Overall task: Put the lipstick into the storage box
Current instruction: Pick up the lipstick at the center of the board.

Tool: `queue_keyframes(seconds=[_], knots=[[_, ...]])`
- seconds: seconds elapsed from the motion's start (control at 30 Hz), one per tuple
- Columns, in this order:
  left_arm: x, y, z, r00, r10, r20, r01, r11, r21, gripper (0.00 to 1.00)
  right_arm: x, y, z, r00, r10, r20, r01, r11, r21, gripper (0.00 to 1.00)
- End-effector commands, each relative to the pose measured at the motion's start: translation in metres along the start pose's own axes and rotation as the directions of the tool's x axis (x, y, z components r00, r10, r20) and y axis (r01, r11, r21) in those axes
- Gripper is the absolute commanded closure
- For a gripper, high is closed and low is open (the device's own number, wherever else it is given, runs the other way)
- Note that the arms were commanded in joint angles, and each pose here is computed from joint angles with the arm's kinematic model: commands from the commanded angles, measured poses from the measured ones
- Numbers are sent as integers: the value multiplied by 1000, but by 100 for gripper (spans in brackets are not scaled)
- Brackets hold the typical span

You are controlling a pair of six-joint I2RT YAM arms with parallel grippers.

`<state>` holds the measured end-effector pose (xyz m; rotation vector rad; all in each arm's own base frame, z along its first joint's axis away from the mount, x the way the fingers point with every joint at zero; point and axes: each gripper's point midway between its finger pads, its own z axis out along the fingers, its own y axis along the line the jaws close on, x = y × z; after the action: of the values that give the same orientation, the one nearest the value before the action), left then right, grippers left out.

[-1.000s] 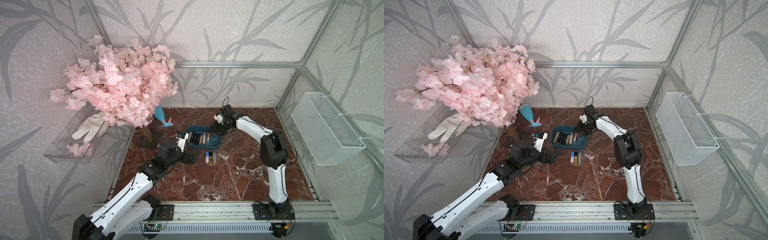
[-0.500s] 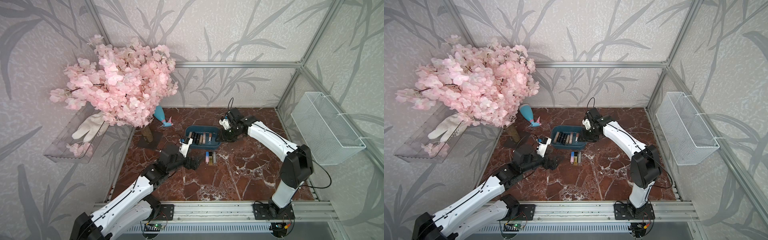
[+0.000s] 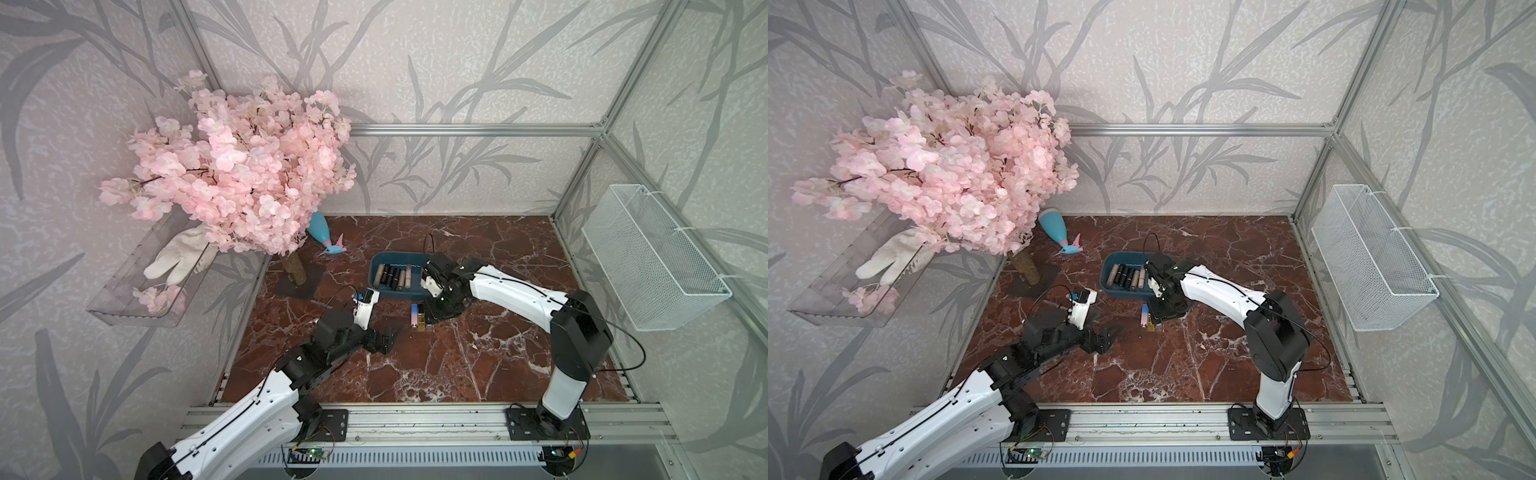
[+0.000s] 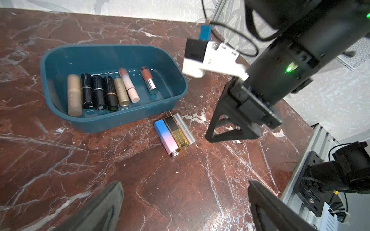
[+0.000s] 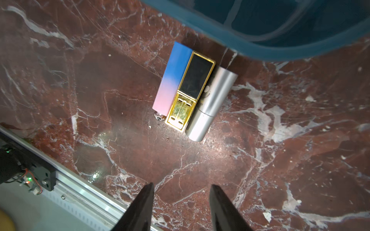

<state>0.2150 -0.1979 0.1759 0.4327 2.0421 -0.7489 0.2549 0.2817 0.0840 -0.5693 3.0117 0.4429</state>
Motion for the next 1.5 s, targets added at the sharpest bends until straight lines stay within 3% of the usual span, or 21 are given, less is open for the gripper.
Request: queue_keyframes(seconds=[0.0, 0.6, 1.23, 1.47], knots=[[2, 5, -4, 1000, 17, 1, -17, 999, -30, 0, -4, -9, 15, 1000, -1, -4, 1, 999, 45, 50], [3, 6, -10, 999, 41, -5, -41, 998, -40, 0, -18, -27, 51, 999, 24, -35, -19, 991, 130, 52], [0, 9, -18, 999, 36, 5, -35, 997, -66, 0, -48, -37, 63, 999, 42, -22, -38, 990, 139, 53], [1, 9, -19, 1000, 30, 7, -29, 997, -67, 0, -48, -41, 66, 999, 33, -24, -29, 988, 154, 58]])
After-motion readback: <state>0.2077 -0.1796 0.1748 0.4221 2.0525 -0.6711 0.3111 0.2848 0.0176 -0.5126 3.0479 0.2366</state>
